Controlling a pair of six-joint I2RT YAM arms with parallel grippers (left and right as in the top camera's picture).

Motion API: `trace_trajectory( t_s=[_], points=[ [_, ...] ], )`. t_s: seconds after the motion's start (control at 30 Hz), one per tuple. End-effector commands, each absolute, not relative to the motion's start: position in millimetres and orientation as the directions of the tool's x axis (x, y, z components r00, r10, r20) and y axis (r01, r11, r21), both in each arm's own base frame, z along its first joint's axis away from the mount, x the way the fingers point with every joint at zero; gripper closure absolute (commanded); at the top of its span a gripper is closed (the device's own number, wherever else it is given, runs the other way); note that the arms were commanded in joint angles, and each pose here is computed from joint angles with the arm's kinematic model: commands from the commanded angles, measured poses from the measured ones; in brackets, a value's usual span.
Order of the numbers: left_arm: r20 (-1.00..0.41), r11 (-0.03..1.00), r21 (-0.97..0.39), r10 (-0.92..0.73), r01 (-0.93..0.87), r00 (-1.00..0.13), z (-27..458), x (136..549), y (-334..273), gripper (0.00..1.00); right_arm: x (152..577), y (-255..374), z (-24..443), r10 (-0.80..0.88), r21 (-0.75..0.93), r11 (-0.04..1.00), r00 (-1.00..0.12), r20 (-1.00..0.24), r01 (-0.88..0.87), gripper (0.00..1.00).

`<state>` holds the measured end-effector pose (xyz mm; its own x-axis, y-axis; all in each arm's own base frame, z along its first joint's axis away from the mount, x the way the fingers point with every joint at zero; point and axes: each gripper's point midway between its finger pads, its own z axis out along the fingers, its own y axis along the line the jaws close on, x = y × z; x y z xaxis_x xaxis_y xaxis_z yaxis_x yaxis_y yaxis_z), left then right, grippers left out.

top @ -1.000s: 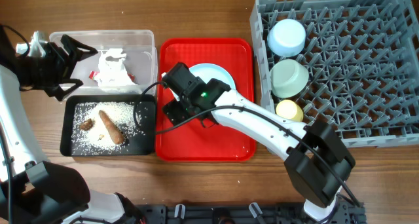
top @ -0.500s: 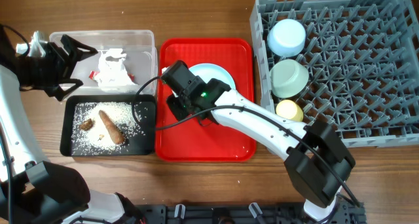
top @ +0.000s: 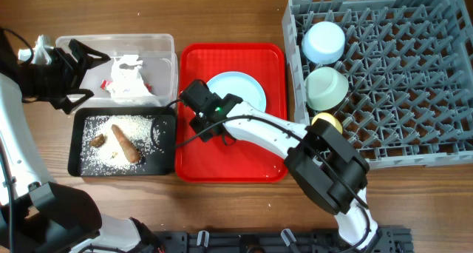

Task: Sort waste into correct bins and load items into the dishwasher rack
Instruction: 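Lift the plate off the tray and carry it over the rack, then set the plate upright in the rack slots and open the right gripper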

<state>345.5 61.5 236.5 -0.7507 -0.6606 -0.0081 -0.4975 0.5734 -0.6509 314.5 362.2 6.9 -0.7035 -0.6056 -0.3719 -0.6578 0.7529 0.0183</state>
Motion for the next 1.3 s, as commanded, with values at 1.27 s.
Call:
trace_trajectory(
  t_s=[1.27],
  points=[
    [-0.002, 0.565, -0.652, -0.669, -0.506, -0.744, 235.9, 346.2, 63.3, 0.00, 346.3, 60.2, 327.2, 0.131, 0.599, 0.617, -0.685, -0.717, -0.509, 0.96]
  ],
)
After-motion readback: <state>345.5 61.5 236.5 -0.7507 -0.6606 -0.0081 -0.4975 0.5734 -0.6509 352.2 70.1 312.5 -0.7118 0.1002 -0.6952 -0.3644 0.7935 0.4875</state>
